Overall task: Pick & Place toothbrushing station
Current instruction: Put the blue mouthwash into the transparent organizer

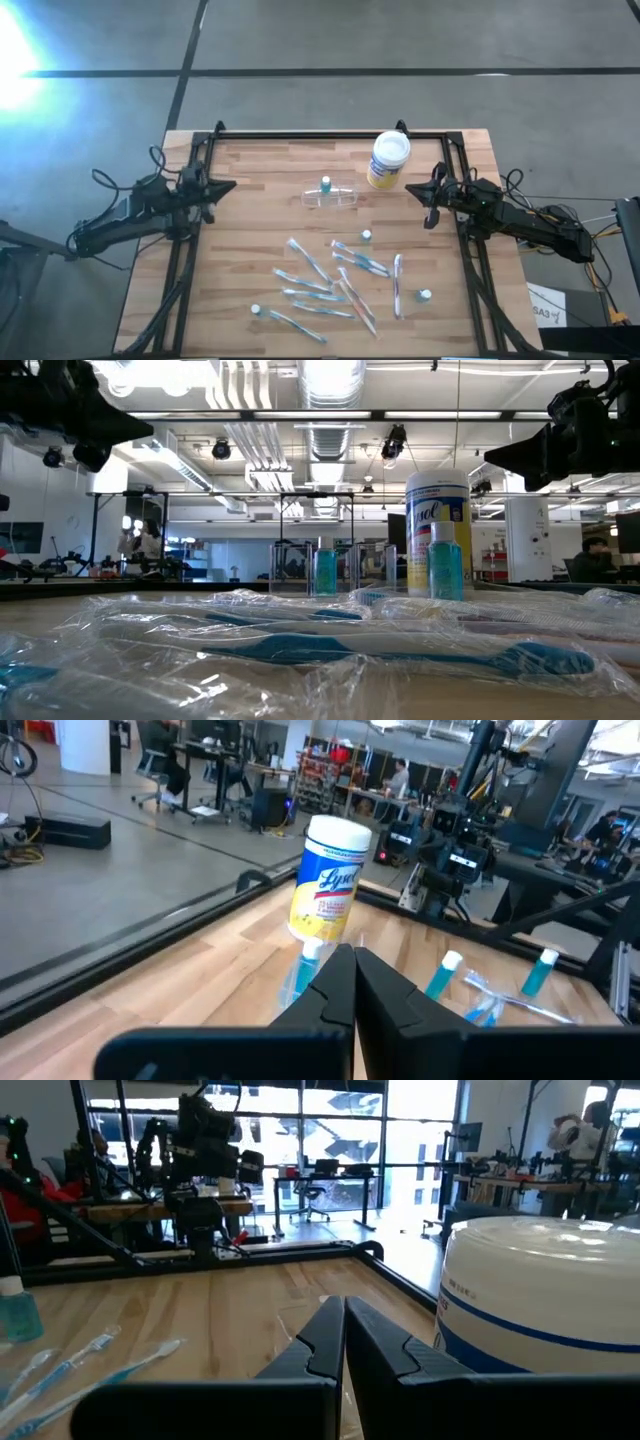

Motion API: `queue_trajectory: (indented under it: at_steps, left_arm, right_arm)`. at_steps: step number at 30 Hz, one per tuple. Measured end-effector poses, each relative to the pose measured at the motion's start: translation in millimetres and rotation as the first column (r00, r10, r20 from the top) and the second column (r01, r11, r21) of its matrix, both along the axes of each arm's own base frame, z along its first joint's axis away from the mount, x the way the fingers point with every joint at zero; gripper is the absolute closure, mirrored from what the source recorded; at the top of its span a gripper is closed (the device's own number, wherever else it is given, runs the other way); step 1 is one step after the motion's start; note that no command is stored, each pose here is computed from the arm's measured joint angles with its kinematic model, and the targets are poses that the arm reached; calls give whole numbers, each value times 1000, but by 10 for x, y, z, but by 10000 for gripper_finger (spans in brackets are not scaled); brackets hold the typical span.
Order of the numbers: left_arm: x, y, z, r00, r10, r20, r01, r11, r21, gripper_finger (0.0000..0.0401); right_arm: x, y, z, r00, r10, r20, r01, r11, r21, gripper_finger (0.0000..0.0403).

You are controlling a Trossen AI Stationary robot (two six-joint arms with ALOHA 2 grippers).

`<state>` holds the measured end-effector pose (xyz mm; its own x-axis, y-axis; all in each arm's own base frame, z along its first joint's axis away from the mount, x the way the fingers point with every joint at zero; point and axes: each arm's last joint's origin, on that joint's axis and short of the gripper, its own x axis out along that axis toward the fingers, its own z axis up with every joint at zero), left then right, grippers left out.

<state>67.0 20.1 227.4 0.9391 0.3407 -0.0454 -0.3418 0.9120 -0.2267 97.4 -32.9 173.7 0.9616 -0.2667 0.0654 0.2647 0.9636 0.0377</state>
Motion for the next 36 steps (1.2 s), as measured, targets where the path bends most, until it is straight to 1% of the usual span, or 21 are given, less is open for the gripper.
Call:
queue_trajectory:
  at_steps: [2, 4, 7, 9, 13, 16, 23, 33, 36]
  left_arm:
    - [46, 9, -81, 1000, -8, 1, 8, 1000, -1, 401]
    - [92, 16, -169, 1000, -26, 4, 26, 1000, 0, 401]
    - [149, 23, -268, 998, -51, 23, 50, 999, 18, 401]
    - [176, 27, -345, 998, -63, 12, 63, 998, 20, 401]
    - [207, 29, -432, 997, -81, 5, 81, 996, 26, 401]
    - [226, 34, -512, 997, -82, -12, 82, 996, 20, 400]
    - [257, 38, -574, 995, -97, 23, 96, 995, 36, 400]
    - [262, 22, -578, 991, -135, 2, 134, 987, 87, 399]
    - [264, 15, -579, 989, -145, 2, 144, 986, 86, 400]
  right_arm:
    - [0, 1, 0, 1000, 6, 14, -7, 999, 48, 394]
    - [-1, 2, 16, 999, 8, 37, -11, 998, 67, 394]
    - [-9, 8, 92, 993, 22, 113, -28, 998, 51, 394]
    - [-17, 16, 146, 986, 41, 161, -47, 998, 30, 394]
    - [-49, 33, 352, 982, 54, 180, -58, 998, 19, 394]
    - [-75, 42, 552, 986, 52, 155, -56, 998, 21, 394]
    - [-81, 44, 1029, 997, 45, 67, -46, 999, 8, 394]
    - [102, -22, 1479, 996, 42, -84, -39, 999, 38, 394]
    - [152, -41, 1598, 989, 42, -141, -36, 998, 50, 394]
